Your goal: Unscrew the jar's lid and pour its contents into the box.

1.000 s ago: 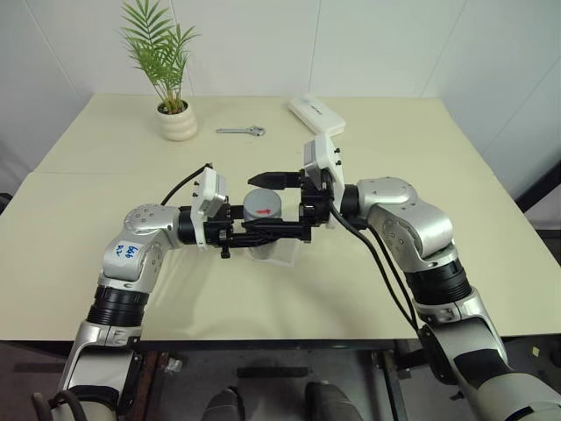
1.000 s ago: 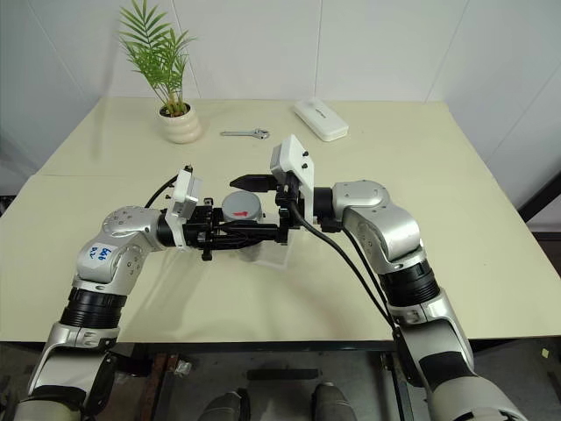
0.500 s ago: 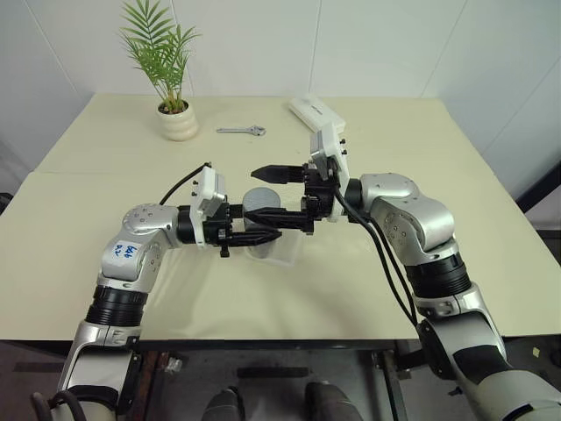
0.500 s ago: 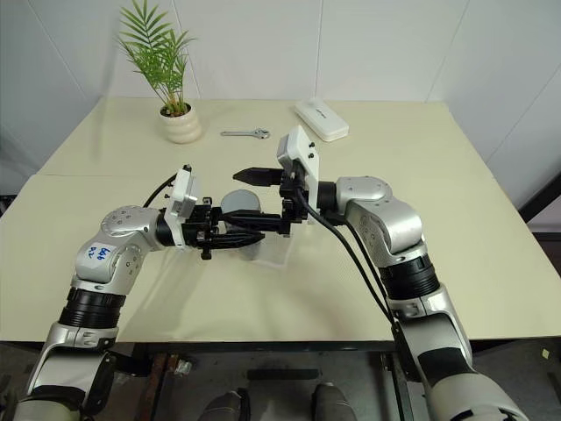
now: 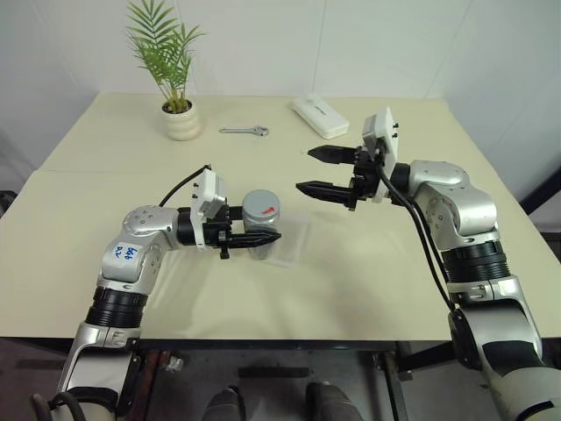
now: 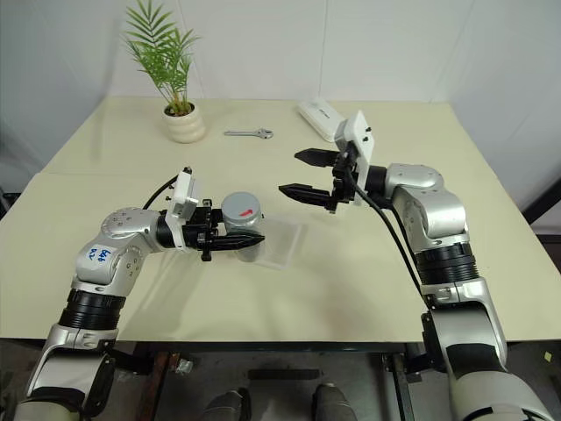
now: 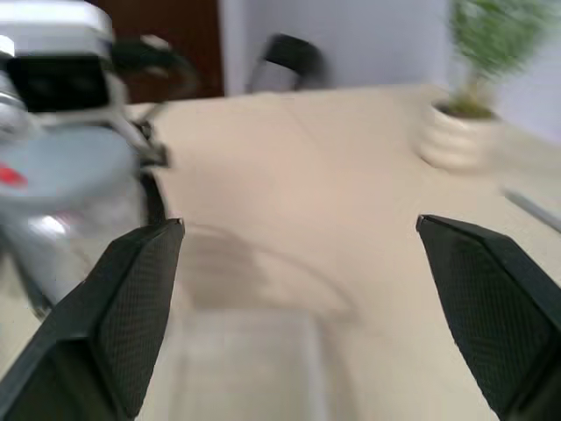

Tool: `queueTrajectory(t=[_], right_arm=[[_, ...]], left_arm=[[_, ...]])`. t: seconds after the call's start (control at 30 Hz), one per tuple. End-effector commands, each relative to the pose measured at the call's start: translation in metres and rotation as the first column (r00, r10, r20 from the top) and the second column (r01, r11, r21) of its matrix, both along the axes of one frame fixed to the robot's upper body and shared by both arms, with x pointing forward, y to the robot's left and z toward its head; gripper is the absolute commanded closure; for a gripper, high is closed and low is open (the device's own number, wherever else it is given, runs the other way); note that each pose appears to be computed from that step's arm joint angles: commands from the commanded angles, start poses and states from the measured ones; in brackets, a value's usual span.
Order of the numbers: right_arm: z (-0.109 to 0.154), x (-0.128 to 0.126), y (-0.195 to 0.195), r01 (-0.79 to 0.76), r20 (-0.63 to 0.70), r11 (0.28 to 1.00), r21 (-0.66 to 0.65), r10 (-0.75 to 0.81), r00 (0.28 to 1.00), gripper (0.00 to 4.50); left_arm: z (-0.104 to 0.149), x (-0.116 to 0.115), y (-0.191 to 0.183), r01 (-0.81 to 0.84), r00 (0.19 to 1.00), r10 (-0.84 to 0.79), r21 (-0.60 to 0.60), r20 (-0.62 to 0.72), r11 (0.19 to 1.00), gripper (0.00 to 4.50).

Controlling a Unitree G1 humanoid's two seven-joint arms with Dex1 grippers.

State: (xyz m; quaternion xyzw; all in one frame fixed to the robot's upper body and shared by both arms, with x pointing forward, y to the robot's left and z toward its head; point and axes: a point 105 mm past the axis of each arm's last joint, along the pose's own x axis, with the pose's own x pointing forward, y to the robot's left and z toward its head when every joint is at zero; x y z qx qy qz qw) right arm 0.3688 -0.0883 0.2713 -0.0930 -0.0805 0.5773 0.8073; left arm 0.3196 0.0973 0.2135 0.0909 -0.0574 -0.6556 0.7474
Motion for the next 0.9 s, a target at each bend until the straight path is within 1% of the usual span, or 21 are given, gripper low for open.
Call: queueTrajectory(t=[0.03, 0.13, 0.2, 0.27, 0.33, 0.4, 0.47, 0.53, 0.57, 0.6, 0.67, 0.9], right_arm=[[0.018, -0.004, -0.016, -0.003, 0.062, 1.0, 0.017, 0.001, 0.998, 0.03], [0.025, -0.013, -0.028, -0.045, 0.067, 0.999, 0.019, 0.043, 0.997, 0.03], [0.031, -0.017, -0.026, -0.064, 0.077, 0.998, 0.028, 0.062, 0.995, 0.03], [0.034, -0.024, -0.005, -0.096, 0.117, 0.995, 0.04, 0.091, 0.989, 0.03], [0.034, -0.028, 0.006, -0.109, 0.137, 0.993, 0.042, 0.102, 0.985, 0.03], [0.028, -0.032, 0.019, -0.117, 0.16, 0.993, 0.035, 0.11, 0.981, 0.03], [0.023, -0.039, 0.04, -0.137, 0.178, 0.987, 0.085, 0.121, 0.977, 0.03], [0.01, -0.044, 0.057, -0.139, 0.14, 0.99, 0.027, 0.134, 0.981, 0.03], [0.001, -0.052, 0.064, -0.19, 0.102, 0.982, -0.024, 0.191, 0.976, 0.03], [0.0, -0.058, 0.068, -0.23, 0.067, 0.973, -0.01, 0.23, 0.971, 0.03], [0.002, -0.063, 0.072, -0.259, 0.049, 0.966, 0.023, 0.258, 0.965, 0.03], [0.002, -0.061, 0.081, -0.235, 0.023, 0.971, 0.038, 0.235, 0.972, 0.03]], left_arm=[[0.012, -0.006, -0.001, 0.027, 0.998, -0.027, -0.013, 0.054, 1.0, 2.57], [0.012, -0.005, 0.0, 0.025, 0.998, -0.024, -0.011, 0.055, 1.0, 2.57], [0.012, -0.005, 0.0, 0.025, 0.998, -0.024, -0.008, 0.055, 1.0, 2.57], [0.012, -0.005, -0.001, 0.026, 0.998, -0.026, -0.008, 0.055, 1.0, 2.57], [0.012, -0.005, -0.002, 0.027, 0.998, -0.027, -0.009, 0.055, 1.0, 2.57], [0.012, -0.005, -0.003, 0.03, 0.998, -0.03, -0.011, 0.055, 0.999, 2.57], [0.012, -0.005, -0.005, 0.035, 0.998, -0.035, -0.013, 0.054, 0.999, 2.57], [0.012, -0.004, -0.005, 0.037, 0.998, -0.036, -0.015, 0.053, 0.999, 2.57], [0.012, -0.004, -0.006, 0.037, 0.998, -0.036, -0.015, 0.053, 0.999, 2.57], [0.012, -0.004, -0.006, 0.037, 0.998, -0.037, -0.016, 0.053, 0.999, 2.57], [0.012, -0.003, -0.007, 0.04, 0.998, -0.039, -0.017, 0.053, 0.999, 2.57], [0.012, -0.003, -0.008, 0.047, 0.998, -0.046, -0.016, 0.049, 0.999, 2.57]])
